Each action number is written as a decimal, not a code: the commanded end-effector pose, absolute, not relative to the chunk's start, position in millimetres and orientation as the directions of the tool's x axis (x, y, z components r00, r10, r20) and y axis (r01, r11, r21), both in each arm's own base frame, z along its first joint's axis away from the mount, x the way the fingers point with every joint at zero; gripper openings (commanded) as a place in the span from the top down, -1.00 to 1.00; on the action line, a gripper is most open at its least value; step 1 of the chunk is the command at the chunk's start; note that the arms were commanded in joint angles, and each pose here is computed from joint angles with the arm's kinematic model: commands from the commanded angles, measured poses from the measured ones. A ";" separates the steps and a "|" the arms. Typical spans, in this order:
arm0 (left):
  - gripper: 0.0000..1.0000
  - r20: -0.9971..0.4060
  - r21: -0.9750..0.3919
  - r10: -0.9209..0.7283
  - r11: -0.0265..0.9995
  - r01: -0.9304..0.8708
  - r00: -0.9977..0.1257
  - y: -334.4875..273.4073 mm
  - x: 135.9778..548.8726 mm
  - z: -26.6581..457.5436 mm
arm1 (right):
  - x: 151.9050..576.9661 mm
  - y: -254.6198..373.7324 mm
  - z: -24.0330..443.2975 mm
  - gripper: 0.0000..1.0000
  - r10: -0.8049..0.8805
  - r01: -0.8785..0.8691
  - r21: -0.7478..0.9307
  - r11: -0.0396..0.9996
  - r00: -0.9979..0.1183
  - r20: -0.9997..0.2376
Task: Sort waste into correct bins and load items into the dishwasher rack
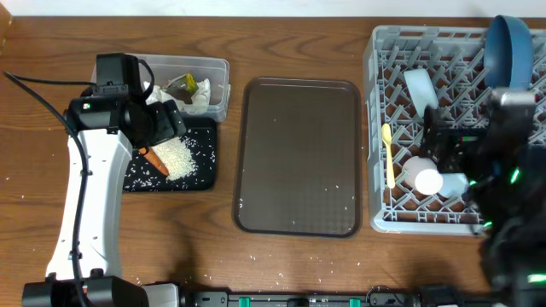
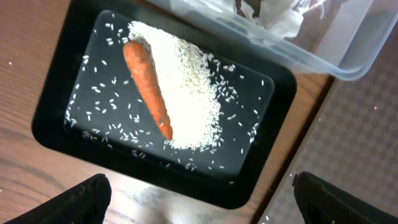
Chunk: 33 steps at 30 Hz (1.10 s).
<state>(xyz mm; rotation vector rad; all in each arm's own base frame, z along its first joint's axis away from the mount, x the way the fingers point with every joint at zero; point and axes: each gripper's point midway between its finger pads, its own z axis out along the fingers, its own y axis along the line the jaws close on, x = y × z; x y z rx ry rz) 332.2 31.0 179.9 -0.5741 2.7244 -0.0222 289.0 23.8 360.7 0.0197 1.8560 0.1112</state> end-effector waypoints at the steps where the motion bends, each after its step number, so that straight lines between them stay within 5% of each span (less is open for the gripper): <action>1: -0.92 -0.333 -0.086 -0.396 0.916 -0.391 -0.856 32.4 332.7 178.0 | 277.7 13.4 280.9 -0.98 0.076 -0.037 0.086 0.996 -0.216 -0.973; 6: -0.92 -0.333 -0.086 -0.396 0.916 -0.391 -0.856 32.4 332.7 178.0 | 261.8 6.3 219.1 -0.98 0.116 -0.012 0.118 0.993 -0.114 -0.987; 14: -0.92 -0.333 -0.086 -0.396 0.916 -0.391 -0.856 32.4 332.7 178.0 | 249.9 10.4 150.6 -0.99 0.116 -0.031 0.120 0.992 -0.106 -0.988; 33: -0.92 -0.333 -0.086 -0.396 0.916 -0.391 -0.856 32.4 332.7 178.0 | 245.8 14.7 157.4 -0.99 0.122 -0.056 0.127 0.990 -0.079 -0.989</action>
